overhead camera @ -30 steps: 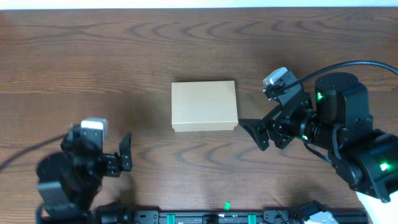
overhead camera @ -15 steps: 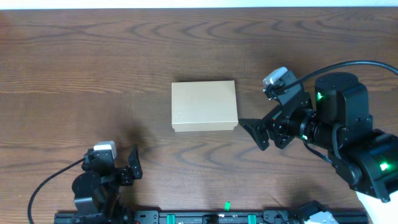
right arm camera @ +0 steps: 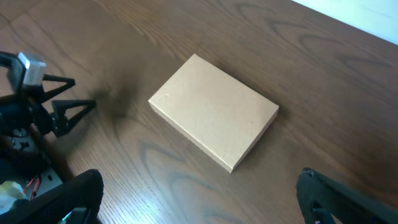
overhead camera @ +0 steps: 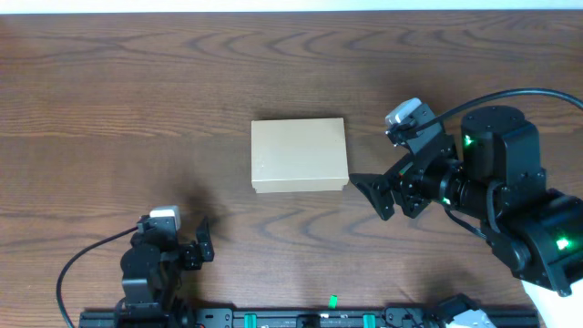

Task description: Pack container

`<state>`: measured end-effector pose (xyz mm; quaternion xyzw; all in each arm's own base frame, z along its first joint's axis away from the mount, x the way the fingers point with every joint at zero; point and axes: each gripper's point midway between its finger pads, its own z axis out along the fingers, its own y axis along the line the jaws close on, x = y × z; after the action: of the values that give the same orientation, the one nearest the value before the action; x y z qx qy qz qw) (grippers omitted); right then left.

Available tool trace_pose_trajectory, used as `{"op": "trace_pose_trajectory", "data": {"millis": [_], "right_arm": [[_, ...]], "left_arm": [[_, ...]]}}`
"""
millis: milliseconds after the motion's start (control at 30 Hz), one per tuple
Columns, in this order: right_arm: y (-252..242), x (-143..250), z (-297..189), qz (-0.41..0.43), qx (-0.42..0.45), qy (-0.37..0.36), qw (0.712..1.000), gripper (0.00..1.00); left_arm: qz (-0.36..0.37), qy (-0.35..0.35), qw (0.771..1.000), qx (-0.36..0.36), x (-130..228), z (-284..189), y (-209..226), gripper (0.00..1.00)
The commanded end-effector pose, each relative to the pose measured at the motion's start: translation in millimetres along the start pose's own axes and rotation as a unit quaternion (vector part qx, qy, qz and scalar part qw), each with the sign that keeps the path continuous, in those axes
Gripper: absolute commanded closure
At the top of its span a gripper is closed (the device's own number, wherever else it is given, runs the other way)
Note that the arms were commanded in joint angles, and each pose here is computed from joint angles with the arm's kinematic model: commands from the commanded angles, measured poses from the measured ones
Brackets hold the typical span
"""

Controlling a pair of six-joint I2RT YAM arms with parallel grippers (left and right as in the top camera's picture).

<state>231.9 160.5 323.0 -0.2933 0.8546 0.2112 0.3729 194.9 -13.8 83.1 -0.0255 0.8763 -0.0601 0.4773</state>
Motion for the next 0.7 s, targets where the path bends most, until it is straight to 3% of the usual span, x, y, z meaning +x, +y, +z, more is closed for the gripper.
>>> {"op": "trace_pose_trajectory", "data": {"millis": [0, 667], "right_arm": [[2, -3, -3, -0.001, -0.002, -0.005, 1.0, 0.01], [2, -3, -3, -0.001, -0.002, -0.005, 1.0, 0.01]], "left_arm": [[0.0, 0.0, 1.0, 0.005, 3, 3, -3, 0.05], [0.023, 0.015, 0.999, 0.044, 10, 2, -21, 0.05]]}}
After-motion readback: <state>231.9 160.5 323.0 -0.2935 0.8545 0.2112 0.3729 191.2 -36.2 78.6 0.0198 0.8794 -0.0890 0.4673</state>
